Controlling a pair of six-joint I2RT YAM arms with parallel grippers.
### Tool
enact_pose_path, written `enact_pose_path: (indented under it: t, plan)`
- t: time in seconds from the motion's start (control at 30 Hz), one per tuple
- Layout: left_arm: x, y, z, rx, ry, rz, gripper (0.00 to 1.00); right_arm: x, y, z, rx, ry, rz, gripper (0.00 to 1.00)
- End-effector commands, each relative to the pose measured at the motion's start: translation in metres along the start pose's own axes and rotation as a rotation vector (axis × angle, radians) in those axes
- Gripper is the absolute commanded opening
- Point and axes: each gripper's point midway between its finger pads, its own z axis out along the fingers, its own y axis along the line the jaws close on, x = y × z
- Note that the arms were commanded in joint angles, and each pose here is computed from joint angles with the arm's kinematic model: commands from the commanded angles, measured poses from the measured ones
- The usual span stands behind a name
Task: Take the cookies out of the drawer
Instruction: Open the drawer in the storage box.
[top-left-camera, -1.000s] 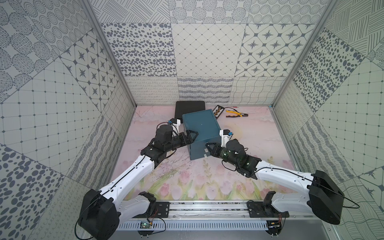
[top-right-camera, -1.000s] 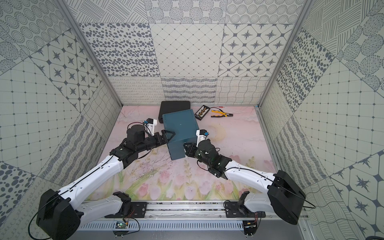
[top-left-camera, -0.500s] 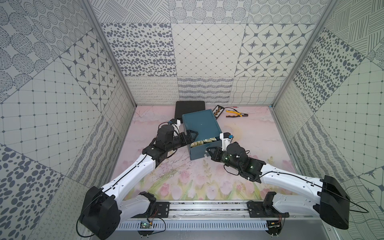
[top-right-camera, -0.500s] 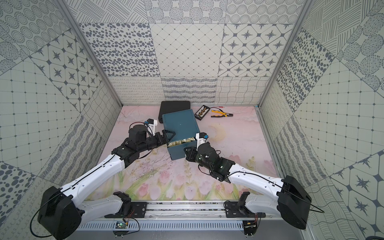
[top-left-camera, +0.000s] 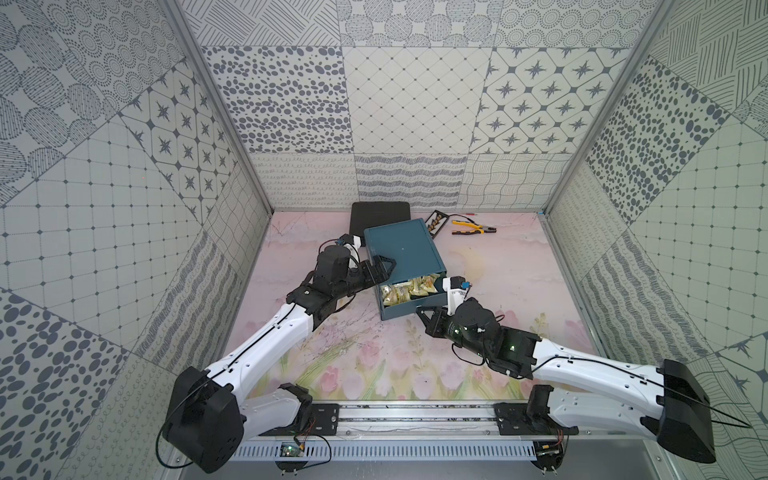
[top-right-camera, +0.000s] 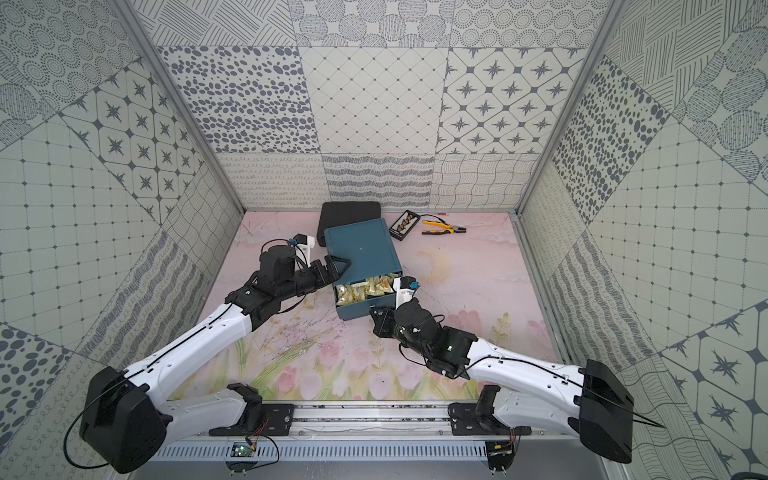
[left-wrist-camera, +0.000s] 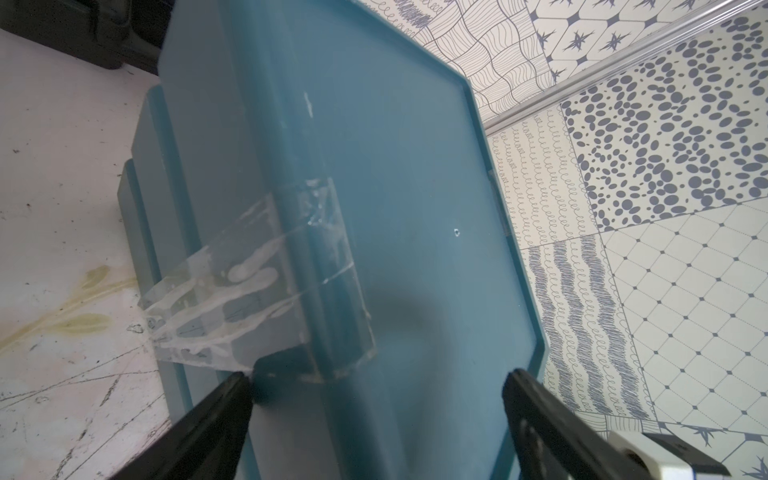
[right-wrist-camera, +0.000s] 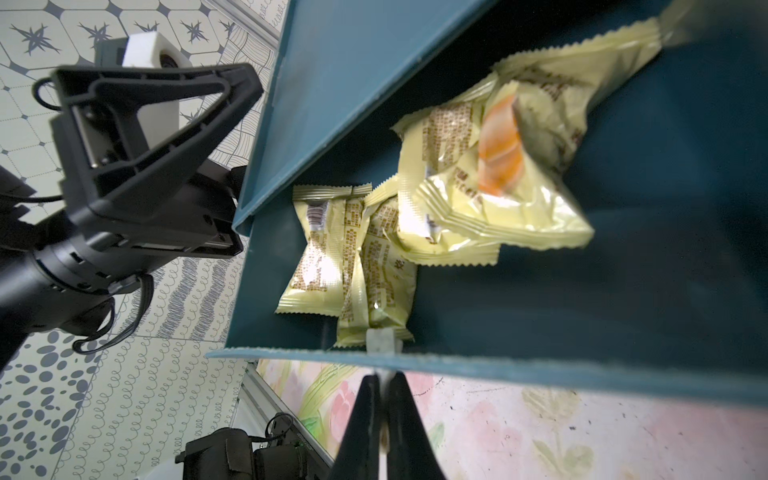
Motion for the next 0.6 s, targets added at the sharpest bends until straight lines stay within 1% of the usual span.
enact_pose_path:
  t: [0.0,0.1,0.27,0.57]
  plan:
    - [-0.011,-0.016,-0.001,0.047,-0.027,0.033,0.98,0.010,0.005,-0.009,-0.016,0.015,0.013,0.00]
    - [-0.011,-0.017,-0.002,0.045,-0.024,0.032,0.98,0.015,0.009,-0.014,-0.023,0.015,0.035,0.00]
    - [-0.011,-0.017,-0.006,0.044,-0.030,0.038,0.98,0.024,0.012,-0.021,-0.003,0.032,0.006,0.00]
    - [-0.010,-0.015,-0.005,0.038,-0.025,0.033,0.98,0.035,0.020,-0.035,-0.007,0.040,-0.020,0.00]
